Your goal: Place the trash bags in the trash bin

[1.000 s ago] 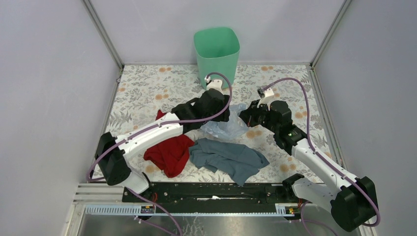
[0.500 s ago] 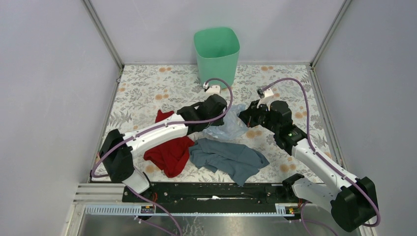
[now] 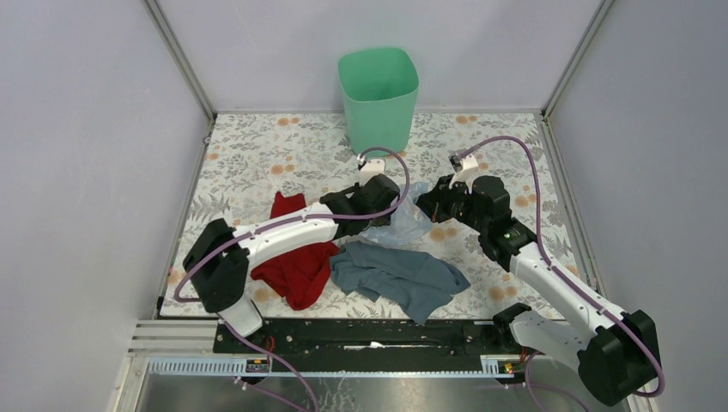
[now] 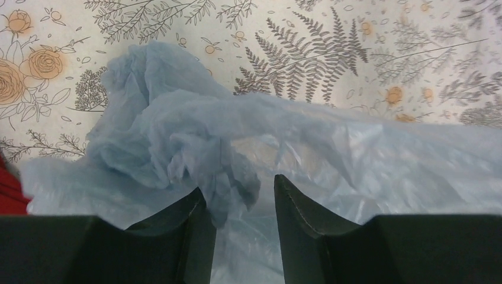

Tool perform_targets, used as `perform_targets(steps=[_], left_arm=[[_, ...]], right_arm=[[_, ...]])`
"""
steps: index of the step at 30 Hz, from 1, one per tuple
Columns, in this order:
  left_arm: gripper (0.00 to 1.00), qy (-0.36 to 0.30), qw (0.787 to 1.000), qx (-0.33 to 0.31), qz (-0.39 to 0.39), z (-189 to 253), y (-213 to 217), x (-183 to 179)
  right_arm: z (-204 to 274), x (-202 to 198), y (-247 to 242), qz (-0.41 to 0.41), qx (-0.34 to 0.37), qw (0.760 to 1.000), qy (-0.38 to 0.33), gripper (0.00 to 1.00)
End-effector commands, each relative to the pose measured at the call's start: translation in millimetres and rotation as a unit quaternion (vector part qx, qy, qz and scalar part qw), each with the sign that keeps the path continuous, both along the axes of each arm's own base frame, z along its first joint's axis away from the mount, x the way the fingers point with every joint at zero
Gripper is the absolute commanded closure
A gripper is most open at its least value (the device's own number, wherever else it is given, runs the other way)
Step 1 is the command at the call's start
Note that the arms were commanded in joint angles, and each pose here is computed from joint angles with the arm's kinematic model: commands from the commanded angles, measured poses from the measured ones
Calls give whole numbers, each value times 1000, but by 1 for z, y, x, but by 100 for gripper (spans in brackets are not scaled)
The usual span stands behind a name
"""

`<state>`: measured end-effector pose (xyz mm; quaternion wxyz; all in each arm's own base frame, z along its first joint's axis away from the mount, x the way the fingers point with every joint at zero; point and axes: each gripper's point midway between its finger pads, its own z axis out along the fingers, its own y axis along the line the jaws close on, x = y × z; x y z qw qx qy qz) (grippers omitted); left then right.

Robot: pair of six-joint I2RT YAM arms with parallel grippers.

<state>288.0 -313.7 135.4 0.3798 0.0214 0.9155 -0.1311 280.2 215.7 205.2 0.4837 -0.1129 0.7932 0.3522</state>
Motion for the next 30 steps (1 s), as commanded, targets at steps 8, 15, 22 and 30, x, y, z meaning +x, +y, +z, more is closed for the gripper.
perform_targets(steps=[8,15,22,30], left_arm=[[100,-37,999,-26,-13,32,-5,24],[100,23,956,-241,-165,87,-41,-1],[100,52,943,-291,-155,130,-80,56],[100,-295,829,-321,-352,410,-108,-33]], right_arm=[[2,-2,-26,-62,-24,998,5,100],[-40,-14,-80,-204,-89,969,107,100],[-4,5,-97,-303,-75,940,136,100],[266,-13,-114,-265,-14,960,-92,100]])
